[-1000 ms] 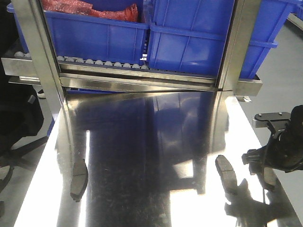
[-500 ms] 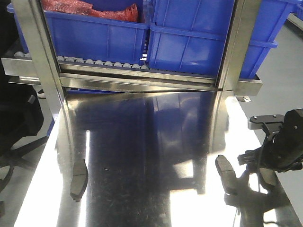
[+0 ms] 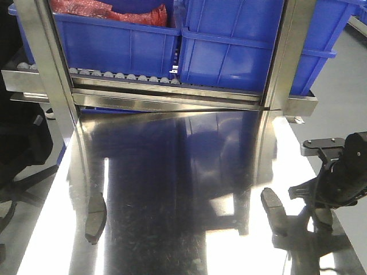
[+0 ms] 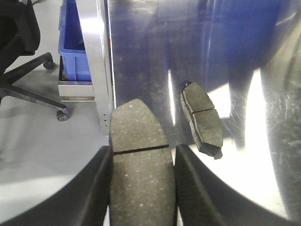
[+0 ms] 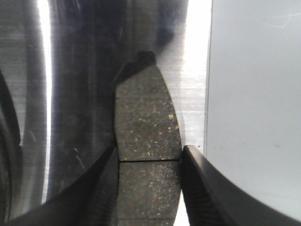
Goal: Move and align brake pads A on conveyor
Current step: 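Lower the right gripper onto the nearest brake pad and grasp it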
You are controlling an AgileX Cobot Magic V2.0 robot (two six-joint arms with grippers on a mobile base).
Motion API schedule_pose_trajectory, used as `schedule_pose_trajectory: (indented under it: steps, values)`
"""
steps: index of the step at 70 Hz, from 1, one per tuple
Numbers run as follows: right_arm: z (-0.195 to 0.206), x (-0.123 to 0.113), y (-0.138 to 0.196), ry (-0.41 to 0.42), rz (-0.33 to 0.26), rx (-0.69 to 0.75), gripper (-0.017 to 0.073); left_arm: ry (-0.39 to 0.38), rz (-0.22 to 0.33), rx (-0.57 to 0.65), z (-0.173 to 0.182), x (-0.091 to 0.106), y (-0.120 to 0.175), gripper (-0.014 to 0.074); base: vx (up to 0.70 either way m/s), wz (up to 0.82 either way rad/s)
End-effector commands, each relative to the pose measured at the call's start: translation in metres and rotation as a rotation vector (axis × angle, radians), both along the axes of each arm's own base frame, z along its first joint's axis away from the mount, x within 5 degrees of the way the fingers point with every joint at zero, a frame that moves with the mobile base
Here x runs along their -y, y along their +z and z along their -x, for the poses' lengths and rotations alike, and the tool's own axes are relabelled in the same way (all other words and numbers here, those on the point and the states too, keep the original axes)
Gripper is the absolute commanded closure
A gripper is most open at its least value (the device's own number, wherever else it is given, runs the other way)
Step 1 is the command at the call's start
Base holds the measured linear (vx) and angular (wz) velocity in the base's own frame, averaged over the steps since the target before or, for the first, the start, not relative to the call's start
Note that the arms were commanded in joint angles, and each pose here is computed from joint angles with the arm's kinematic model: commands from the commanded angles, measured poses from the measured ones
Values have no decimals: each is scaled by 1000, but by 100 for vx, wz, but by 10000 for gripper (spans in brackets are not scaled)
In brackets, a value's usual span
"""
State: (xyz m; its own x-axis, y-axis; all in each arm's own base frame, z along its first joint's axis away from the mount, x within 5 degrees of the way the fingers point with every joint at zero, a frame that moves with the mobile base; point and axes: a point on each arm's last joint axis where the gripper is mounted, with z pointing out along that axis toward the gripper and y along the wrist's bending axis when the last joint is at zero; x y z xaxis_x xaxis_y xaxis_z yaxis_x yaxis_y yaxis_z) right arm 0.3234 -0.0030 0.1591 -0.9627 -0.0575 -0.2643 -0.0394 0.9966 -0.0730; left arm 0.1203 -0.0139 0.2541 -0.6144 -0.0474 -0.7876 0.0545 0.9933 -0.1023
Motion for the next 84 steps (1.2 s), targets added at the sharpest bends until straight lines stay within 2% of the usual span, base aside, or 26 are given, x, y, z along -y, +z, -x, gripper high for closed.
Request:
schedule_pose_trajectory:
  steps: [1, 12, 22, 35, 52, 68, 84]
  values:
    - [-6, 1, 18, 16, 9, 82, 377, 1, 23, 108, -5, 1, 15, 493, 0, 0]
    - [-5, 1, 18, 15, 10, 75, 456, 1, 23, 108, -5, 1, 15, 493, 0, 0]
    - [-5, 1, 19, 14, 10, 73, 494, 1, 23, 108, -5, 1, 15, 493, 0, 0]
    - [-1, 1, 30, 20, 12, 102, 501, 1, 23, 108, -5, 1, 15, 493, 0, 0]
    - [9, 1, 64, 20, 13, 198, 501, 1, 23, 108, -5, 1, 15, 493, 0, 0]
    - [36, -1, 97, 10, -7, 272, 501, 1, 23, 108, -5, 1, 15, 493, 0, 0]
    - [89, -2, 94, 6, -29, 298, 500, 1, 23, 108, -5, 1, 15, 493, 0, 0]
